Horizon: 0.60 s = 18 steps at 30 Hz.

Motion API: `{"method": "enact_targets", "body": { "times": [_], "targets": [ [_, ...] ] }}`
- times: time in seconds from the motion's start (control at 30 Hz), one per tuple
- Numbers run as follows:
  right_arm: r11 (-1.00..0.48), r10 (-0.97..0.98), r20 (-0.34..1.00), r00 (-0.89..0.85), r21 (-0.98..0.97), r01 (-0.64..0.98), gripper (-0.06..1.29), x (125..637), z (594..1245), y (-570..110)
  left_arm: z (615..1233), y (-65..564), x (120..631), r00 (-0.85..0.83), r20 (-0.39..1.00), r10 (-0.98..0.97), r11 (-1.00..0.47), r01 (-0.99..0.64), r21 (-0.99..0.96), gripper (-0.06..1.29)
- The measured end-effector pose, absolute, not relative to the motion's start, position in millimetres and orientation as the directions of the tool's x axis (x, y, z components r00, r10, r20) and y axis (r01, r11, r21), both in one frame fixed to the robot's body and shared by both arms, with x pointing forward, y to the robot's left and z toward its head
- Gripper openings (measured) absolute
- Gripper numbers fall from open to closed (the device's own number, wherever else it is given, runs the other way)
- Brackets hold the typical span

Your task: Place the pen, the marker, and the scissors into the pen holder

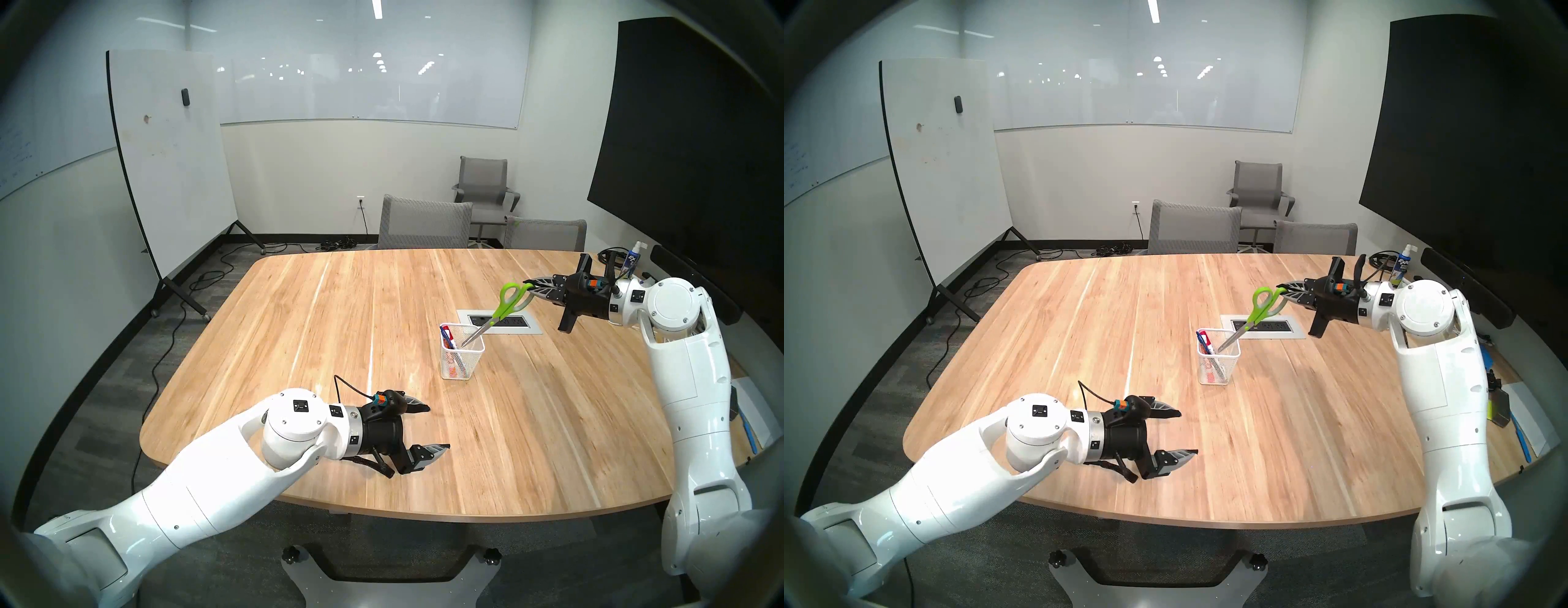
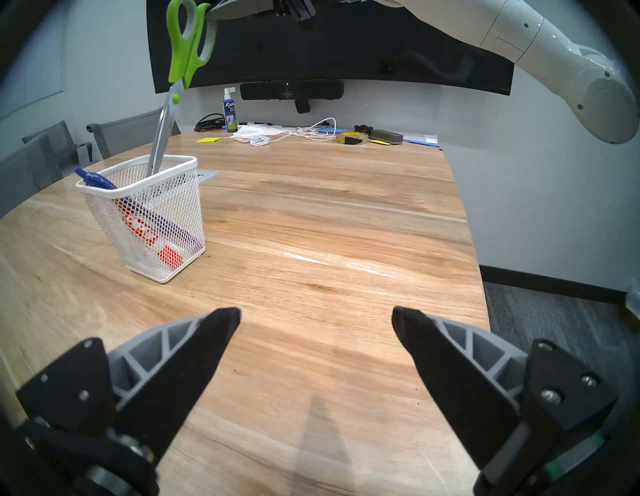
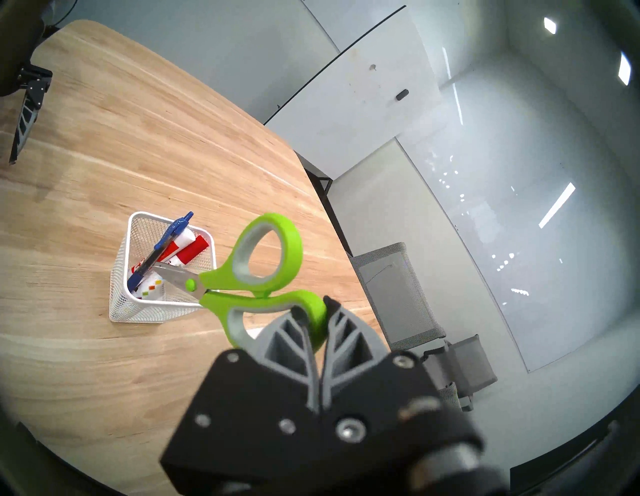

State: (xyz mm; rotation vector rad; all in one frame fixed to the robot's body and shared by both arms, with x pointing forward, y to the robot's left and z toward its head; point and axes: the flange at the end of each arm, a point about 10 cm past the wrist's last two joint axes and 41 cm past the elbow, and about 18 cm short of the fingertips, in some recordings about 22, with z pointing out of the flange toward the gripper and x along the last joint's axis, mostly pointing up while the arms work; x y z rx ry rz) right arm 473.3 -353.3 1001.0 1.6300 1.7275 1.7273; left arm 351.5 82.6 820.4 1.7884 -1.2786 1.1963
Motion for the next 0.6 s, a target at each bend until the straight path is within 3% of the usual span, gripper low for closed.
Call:
{"method": "enact_targets", "body": {
  "times": [0.6],
  "targets": [
    [-0.240, 0.773, 0.481, -0.414, 0.826, 0.510, -0.02, 467.5, 997.2, -344.8, 820.3, 82.5, 351.5, 0.118, 0.921, -0.372, -0.332, -0.943, -0.013, 1.18]
  ]
}}
